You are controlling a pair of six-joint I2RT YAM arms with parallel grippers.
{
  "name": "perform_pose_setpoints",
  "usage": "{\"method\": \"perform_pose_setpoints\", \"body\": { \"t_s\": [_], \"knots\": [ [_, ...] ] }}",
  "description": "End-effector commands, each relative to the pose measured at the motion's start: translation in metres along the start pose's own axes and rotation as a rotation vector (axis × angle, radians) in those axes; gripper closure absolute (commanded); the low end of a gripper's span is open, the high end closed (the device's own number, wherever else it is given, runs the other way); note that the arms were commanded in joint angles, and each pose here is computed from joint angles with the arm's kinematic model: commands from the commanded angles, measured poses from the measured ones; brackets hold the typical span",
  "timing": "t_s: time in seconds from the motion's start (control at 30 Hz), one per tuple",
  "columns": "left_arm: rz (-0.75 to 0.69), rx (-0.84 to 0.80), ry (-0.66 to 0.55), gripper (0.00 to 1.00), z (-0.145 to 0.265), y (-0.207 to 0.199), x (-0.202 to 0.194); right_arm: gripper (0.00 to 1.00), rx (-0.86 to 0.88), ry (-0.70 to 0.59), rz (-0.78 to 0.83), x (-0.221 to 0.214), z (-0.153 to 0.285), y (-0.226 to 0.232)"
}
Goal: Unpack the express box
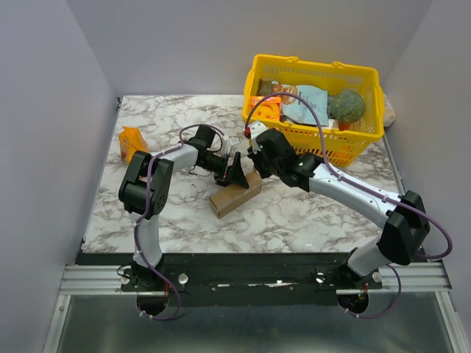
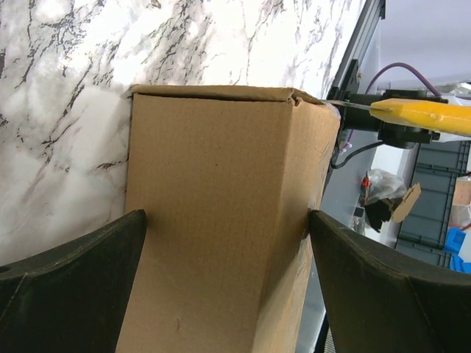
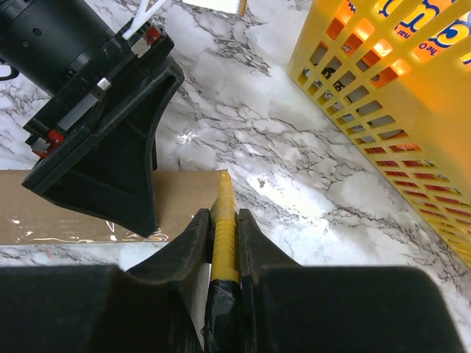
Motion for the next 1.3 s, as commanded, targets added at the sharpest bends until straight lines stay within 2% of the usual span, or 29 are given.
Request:
{"method": "perform_pose_setpoints", "body": {
  "t_s": [0.0,0.3,1.03,1.27],
  "knots": [
    [0.020,0.184,0.060,0.02,-0.013,0.040,-0.020,1.00,0.039,-0.015,0.008,0.004,-0.004,0.005],
    [0.021,0.184,0.064,0.02,-0.013,0.041,-0.022,1.00,0.026,0.010,0.044,-0.004,-0.008,-0.001],
    [0.032,0.178,0.077,0.02,-0.015,0.044,-0.024,1.00,-0.025,-0.030,0.052,0.007,-0.005,-0.010],
    [0.029,0.177,0.074,0.02,-0.015,0.043,-0.021,1.00,0.007,0.009,0.052,-0.003,-0.011,-0.008]
  ]
}}
Point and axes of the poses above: each gripper's point midway between its finger pads, its own z axis back along the fingers, its own y axis along the line the jaws close on, x = y × z, the point moved 8 cm from there along z, back along the fingers, and after that the axes turned 6 degrees about -z, right-handed, at the moved point
